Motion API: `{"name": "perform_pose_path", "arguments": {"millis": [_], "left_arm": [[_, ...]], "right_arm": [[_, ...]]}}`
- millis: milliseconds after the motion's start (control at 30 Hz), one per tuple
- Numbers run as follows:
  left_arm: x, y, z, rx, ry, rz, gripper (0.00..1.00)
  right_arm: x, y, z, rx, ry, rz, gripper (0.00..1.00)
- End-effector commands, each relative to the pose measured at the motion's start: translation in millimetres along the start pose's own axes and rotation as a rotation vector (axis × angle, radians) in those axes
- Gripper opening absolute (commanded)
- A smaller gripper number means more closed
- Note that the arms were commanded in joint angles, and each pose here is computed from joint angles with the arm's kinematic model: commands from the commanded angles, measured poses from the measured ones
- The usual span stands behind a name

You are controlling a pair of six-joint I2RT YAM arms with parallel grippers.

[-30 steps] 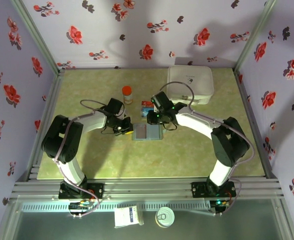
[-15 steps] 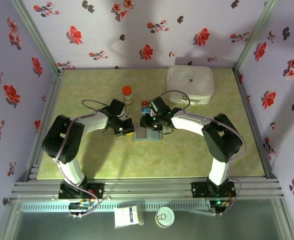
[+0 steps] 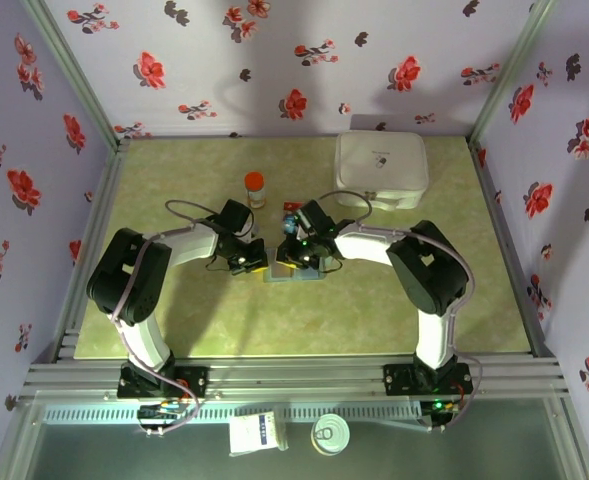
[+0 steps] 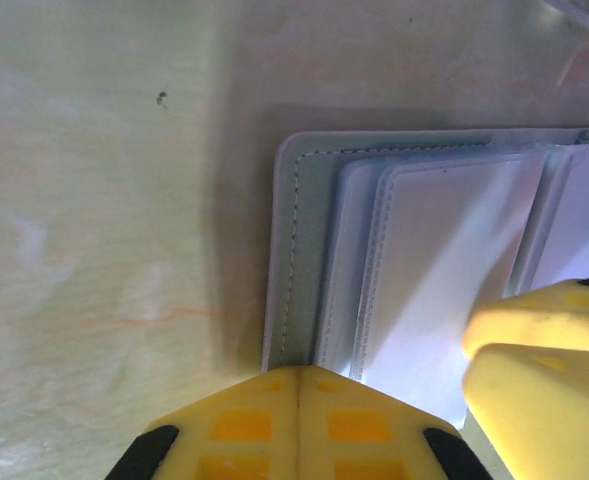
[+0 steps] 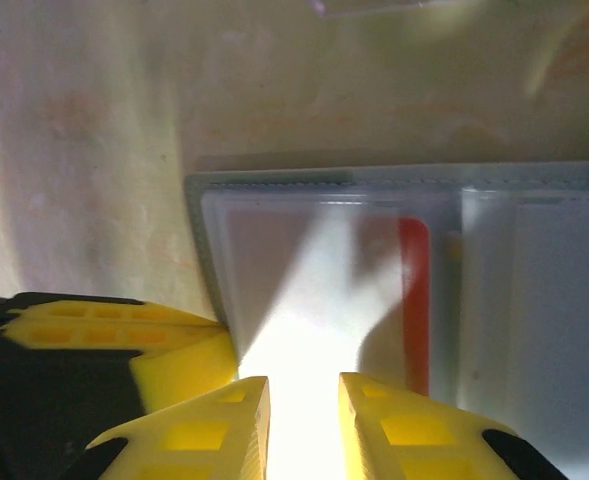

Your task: Take the credit cards out of the card holder

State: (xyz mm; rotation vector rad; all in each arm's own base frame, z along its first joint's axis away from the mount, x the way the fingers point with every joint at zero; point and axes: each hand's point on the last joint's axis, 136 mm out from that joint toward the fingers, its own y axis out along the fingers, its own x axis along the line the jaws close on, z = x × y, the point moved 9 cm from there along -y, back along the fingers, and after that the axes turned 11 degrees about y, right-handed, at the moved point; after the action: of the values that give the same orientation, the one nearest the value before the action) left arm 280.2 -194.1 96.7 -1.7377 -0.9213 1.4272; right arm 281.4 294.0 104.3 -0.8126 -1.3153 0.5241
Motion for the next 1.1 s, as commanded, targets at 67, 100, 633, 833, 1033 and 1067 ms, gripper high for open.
{"name": "perform_pose_path", "arguments": {"millis": [67, 100, 633, 833, 1033, 1067], "left_arm": [[11, -2, 6, 0.038, 0.005, -0.078, 0.01], [11, -2, 6, 0.039, 0.002, -0.078, 0.01], [15, -3, 5, 0.035, -0.005, -0.079, 0.01], [6, -17, -1, 0.007, 0.004, -0.061, 0.00], [-11, -39, -10, -0.047, 0.017, -0.023, 0.06], [-14, -41, -12, -0.056, 0.018, -0.008, 0.07]], "right_arm": [[5, 6, -1, 0.021, -0.002, 0.019, 0.27], [4, 6, 0, 0.021, -0.004, 0.027, 0.27], [-7, -15, -8, -0.029, -0.037, 0.106, 0.27], [-19, -16, -16, -0.004, 0.012, -0.005, 0.26], [-29, -14, -18, 0.027, 0.055, -0.105, 0.25], [-31, -13, -18, 0.031, 0.057, -0.105, 0.25]]}}
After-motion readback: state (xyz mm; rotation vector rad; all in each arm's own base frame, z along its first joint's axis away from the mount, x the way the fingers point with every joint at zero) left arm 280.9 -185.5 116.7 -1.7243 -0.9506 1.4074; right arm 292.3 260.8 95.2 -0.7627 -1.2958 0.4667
